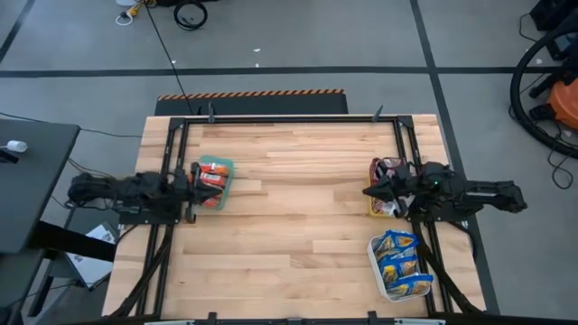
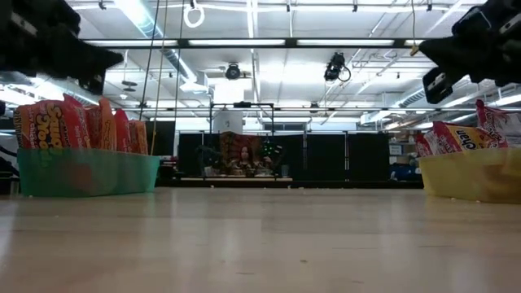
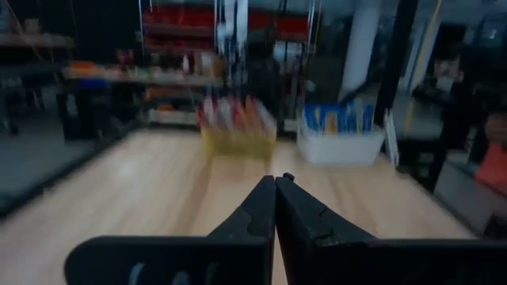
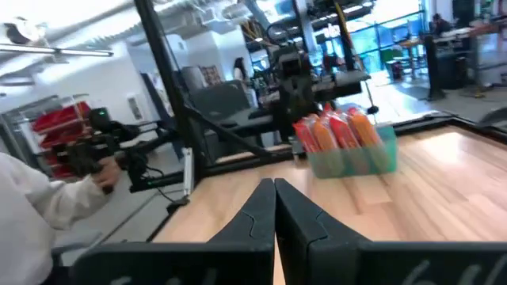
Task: Sort Maruchan noodles
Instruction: Return to Home Position
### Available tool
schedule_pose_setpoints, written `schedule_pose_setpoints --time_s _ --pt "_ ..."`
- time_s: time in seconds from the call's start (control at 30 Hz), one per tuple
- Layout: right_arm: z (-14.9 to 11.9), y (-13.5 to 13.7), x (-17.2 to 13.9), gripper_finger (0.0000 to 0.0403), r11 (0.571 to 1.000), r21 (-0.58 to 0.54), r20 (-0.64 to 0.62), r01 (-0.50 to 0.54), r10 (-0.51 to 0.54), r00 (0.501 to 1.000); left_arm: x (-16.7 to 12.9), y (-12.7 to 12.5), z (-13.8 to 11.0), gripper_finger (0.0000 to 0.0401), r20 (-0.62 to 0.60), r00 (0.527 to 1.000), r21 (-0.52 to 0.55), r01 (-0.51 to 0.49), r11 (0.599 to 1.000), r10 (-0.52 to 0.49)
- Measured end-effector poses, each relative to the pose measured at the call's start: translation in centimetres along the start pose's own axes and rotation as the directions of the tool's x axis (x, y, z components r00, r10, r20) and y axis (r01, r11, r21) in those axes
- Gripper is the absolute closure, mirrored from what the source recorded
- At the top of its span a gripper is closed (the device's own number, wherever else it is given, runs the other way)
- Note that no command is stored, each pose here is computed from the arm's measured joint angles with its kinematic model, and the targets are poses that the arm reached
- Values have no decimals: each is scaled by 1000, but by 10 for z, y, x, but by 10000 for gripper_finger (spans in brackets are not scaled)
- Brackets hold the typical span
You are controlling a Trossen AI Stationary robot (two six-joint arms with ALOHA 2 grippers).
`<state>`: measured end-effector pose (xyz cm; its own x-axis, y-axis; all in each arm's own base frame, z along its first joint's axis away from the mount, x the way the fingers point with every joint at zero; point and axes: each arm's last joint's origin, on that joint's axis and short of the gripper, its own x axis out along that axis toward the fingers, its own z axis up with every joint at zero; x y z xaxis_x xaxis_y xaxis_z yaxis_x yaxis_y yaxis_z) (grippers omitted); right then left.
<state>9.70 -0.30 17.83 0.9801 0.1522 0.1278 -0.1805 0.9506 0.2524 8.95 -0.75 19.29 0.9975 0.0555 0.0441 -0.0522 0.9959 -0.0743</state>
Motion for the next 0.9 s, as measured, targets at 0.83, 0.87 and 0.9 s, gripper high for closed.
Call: schedule_pose_setpoints --time_s 0.83,0.87,0.9 --pt "-14 -13 1 378 930 -227 -95 289 -316 944 8 -1 -23 385 2 999 24 39 999 -39" --pt "-14 -13 1 378 930 -227 -96 289 -317 944 8 -1 -22 385 6 999 23 39 999 -39" --pt "-14 -13 1 379 930 -227 -95 289 -317 944 8 -1 -22 385 7 999 24 39 999 -40"
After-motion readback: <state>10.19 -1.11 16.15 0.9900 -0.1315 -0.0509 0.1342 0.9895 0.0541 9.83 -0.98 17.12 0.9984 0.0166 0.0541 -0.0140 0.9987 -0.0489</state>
